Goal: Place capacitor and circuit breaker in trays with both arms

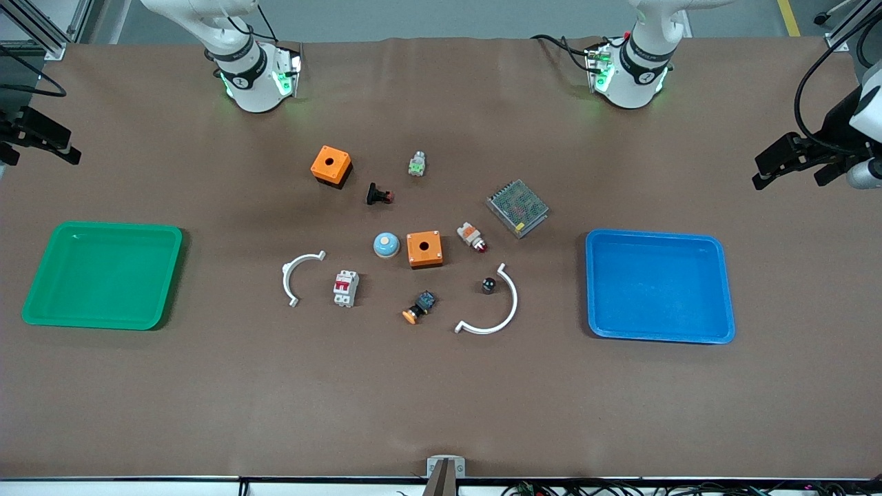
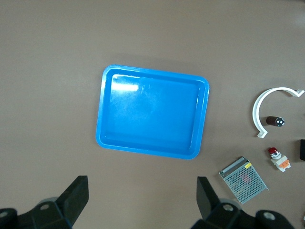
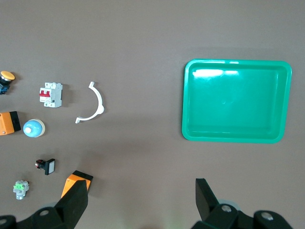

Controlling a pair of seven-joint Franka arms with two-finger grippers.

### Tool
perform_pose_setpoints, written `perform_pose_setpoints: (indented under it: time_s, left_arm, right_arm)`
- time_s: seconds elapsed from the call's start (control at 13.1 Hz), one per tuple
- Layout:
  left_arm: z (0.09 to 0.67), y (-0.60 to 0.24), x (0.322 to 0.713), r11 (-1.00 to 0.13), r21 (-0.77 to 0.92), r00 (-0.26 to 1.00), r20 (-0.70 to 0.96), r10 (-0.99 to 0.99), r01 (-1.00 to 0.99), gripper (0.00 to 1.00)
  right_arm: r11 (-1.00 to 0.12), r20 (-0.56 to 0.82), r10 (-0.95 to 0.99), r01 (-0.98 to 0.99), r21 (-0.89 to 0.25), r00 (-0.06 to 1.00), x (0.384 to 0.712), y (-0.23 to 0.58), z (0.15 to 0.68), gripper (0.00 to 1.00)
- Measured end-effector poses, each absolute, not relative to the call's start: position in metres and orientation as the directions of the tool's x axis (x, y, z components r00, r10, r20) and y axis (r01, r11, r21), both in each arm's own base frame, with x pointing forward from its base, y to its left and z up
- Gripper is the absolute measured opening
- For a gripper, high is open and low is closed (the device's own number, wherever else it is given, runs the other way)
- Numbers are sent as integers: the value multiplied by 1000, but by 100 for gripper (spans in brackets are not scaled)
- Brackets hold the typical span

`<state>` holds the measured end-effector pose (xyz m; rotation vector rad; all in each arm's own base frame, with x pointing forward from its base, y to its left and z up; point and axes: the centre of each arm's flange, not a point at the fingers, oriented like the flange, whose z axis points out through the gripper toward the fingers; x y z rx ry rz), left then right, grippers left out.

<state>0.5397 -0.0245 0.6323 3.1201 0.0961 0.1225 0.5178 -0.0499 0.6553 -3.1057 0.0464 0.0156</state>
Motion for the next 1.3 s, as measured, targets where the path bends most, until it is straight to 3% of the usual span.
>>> perform_pose_setpoints:
  time_s: [0.46,0.92,1.3]
  left_arm:
    - [627,-22,542,-997,20,995,64,72,71,100]
    - [534,-47,581,-994,16,989,-99,106,108,100]
    - [445,-151,603,-994,-3,982,-156,106,107,100]
  right_arm:
    - [-998,-16,-51,-51,-39,999,518,-49,654,100]
    - [-998,-33,-52,-53,-39,998,518,-50,652,100]
    - [-998,-180,-52,-59,-33,982,569,-52,559,100]
